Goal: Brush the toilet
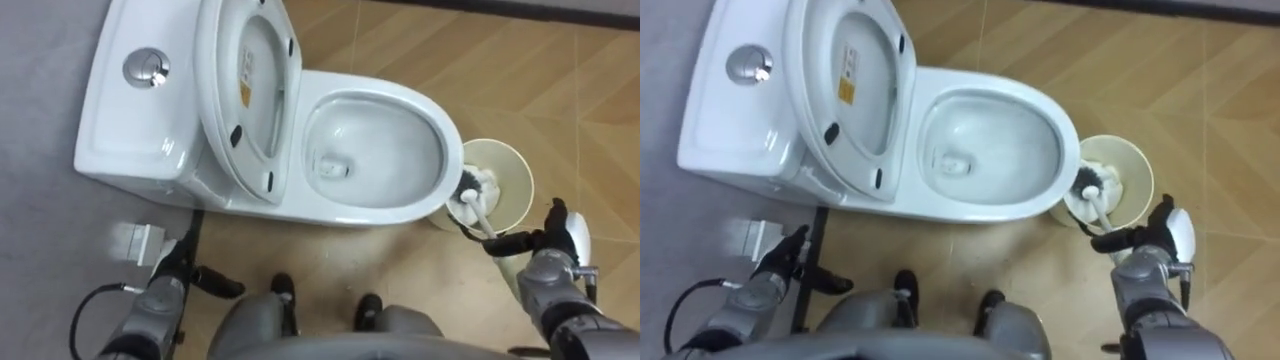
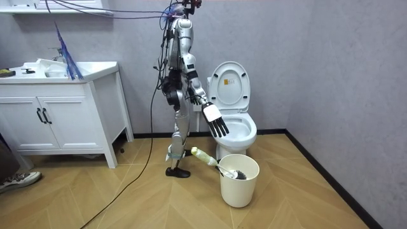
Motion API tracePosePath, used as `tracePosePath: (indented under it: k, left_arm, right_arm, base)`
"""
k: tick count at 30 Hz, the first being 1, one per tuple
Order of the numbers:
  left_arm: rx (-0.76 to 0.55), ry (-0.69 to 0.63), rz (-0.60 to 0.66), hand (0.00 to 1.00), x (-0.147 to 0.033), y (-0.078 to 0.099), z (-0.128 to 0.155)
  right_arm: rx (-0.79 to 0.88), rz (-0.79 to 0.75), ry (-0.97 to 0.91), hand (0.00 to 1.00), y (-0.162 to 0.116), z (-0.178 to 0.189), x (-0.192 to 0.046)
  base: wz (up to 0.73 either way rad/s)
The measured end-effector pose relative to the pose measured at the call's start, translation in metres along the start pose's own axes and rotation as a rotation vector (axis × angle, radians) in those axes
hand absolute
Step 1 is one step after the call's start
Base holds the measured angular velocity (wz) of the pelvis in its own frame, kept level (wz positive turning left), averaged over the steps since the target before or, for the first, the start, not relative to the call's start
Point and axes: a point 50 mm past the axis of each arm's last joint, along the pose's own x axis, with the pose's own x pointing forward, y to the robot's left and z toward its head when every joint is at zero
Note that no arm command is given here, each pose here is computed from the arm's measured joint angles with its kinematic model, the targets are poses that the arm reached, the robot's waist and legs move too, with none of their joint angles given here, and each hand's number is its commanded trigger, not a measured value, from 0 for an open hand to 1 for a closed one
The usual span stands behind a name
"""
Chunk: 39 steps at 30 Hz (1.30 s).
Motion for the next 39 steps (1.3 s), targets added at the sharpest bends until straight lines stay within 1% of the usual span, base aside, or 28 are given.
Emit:
tracePosePath:
  k: [5, 12, 15, 19, 21, 26, 29, 34, 39]
  left_arm:
    - [0.016, -0.05, -0.015, 0.0, 0.006, -0.002, 0.022]
    - [0.008, -0.132, -0.048, 0.0, 0.007, -0.009, 0.049]
    - [0.001, -0.182, -0.06, 0.0, 0.006, -0.012, 0.061]
    - [0.0, -0.278, -0.063, 0.0, 0.003, -0.012, 0.086]
    - [0.002, -0.31, -0.059, 0.0, 0.001, -0.01, 0.095]
    - [0.014, -0.391, -0.062, 0.0, -0.004, -0.01, 0.113]
    - [0.048, -0.444, -0.074, 0.0, -0.008, -0.011, 0.126]
    - [0.083, -0.49, -0.086, 0.0, -0.011, -0.014, 0.138]
    - [0.098, -0.523, -0.098, 0.0, -0.014, -0.017, 0.145]
  right_arm:
    - [0.044, -0.008, 0.006, 0.0, -0.001, 0.012, 0.003]
    - [0.04, -0.099, 0.001, 0.0, -0.026, 0.029, 0.015]
    - [0.048, -0.126, 0.009, 0.0, -0.033, 0.033, 0.018]
    - [0.005, -0.146, 0.003, 0.0, -0.043, 0.033, 0.021]
    - [-0.01, -0.138, 0.003, 0.0, -0.041, 0.034, 0.02]
    - [0.021, -0.127, 0.006, 0.0, -0.042, 0.038, 0.021]
    - [0.022, -0.126, -0.004, 0.0, -0.044, 0.042, 0.022]
    - [0.027, -0.148, -0.029, 0.0, -0.055, 0.051, 0.026]
    - [-0.009, -0.149, -0.061, 0.0, -0.062, 0.055, 0.028]
  base:
    - [0.02]
    - [0.0]
    - [-0.03]
    - [-0.03]
    - [0.1]
    - [0.07]
    - [0.08]
    - [0.04]
    - [0.06]
